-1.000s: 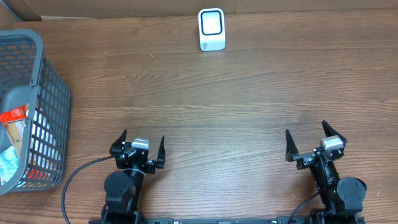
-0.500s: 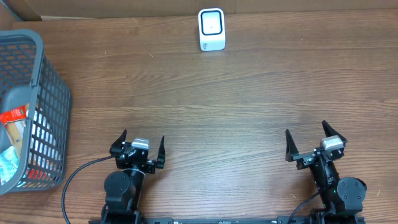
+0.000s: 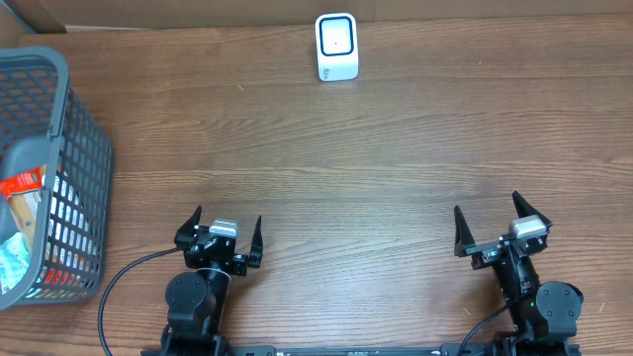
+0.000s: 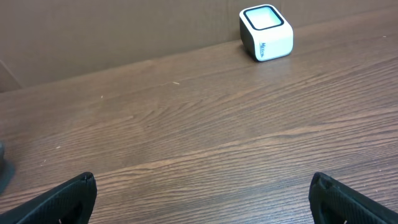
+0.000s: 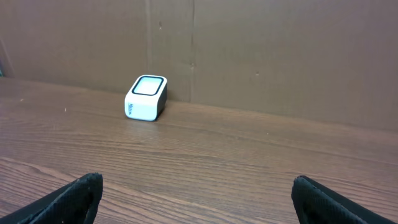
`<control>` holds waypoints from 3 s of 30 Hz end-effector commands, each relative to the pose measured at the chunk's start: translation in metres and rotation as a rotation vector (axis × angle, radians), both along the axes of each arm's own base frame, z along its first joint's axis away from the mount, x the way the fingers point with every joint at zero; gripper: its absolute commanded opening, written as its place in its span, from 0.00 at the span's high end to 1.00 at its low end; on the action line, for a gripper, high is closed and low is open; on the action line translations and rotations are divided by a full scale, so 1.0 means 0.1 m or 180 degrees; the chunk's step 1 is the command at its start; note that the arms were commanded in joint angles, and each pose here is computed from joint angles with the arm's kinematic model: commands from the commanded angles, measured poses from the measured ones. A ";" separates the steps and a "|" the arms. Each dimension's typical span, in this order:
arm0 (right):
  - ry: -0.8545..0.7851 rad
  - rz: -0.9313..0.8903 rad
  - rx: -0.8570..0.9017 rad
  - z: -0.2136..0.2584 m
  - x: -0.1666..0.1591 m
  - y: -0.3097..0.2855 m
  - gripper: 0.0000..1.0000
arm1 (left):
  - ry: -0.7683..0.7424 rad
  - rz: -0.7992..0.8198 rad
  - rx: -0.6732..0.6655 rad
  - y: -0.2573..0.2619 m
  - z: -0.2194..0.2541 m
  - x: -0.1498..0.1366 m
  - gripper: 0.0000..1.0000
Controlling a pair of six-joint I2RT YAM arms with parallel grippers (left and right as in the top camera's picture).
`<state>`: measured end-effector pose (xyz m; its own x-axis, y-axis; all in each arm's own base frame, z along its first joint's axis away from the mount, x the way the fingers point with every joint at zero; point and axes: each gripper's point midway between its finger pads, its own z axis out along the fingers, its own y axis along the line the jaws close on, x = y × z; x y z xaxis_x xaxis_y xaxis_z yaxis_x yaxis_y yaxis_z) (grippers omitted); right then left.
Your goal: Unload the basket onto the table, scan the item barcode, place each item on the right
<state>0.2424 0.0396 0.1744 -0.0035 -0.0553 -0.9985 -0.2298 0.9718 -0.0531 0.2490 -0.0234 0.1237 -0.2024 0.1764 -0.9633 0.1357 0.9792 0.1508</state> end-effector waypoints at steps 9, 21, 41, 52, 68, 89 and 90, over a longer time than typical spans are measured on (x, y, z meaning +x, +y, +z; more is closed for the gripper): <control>0.0027 -0.0031 0.0023 -0.04 0.01 -0.02 0.00 | 0.0016 -0.0050 0.0047 -0.02 -0.03 0.00 0.00; 0.0027 -0.0031 0.0023 -0.04 0.01 -0.02 0.00 | 0.0016 -0.0050 0.0047 -0.02 -0.03 0.00 0.00; 0.0027 -0.0031 0.0023 -0.04 0.01 -0.02 0.00 | 0.0015 -0.0050 0.0047 -0.02 -0.03 0.00 0.00; 0.0026 -0.0030 0.0023 -0.04 0.01 -0.02 0.00 | 0.0015 -0.0050 0.0047 -0.02 -0.03 0.00 0.00; -0.0023 0.0231 0.0411 0.12 -0.04 0.12 0.00 | -0.0221 -0.0105 -0.0144 -0.07 0.31 0.02 0.00; 0.1426 0.0517 0.0593 1.39 0.24 0.32 0.00 | 0.0737 0.0015 -0.0387 -0.11 3.02 0.55 0.00; 0.1557 0.0506 0.0605 1.40 0.26 0.32 0.00 | 0.0786 0.0016 -0.0388 -0.11 3.06 0.59 0.00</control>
<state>0.2562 0.0711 0.2928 -0.4338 0.0855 -0.8969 -0.3390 0.9069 0.2504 0.2941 -0.0332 0.4028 -0.4273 0.0880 -0.8998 0.1568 0.9874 0.0221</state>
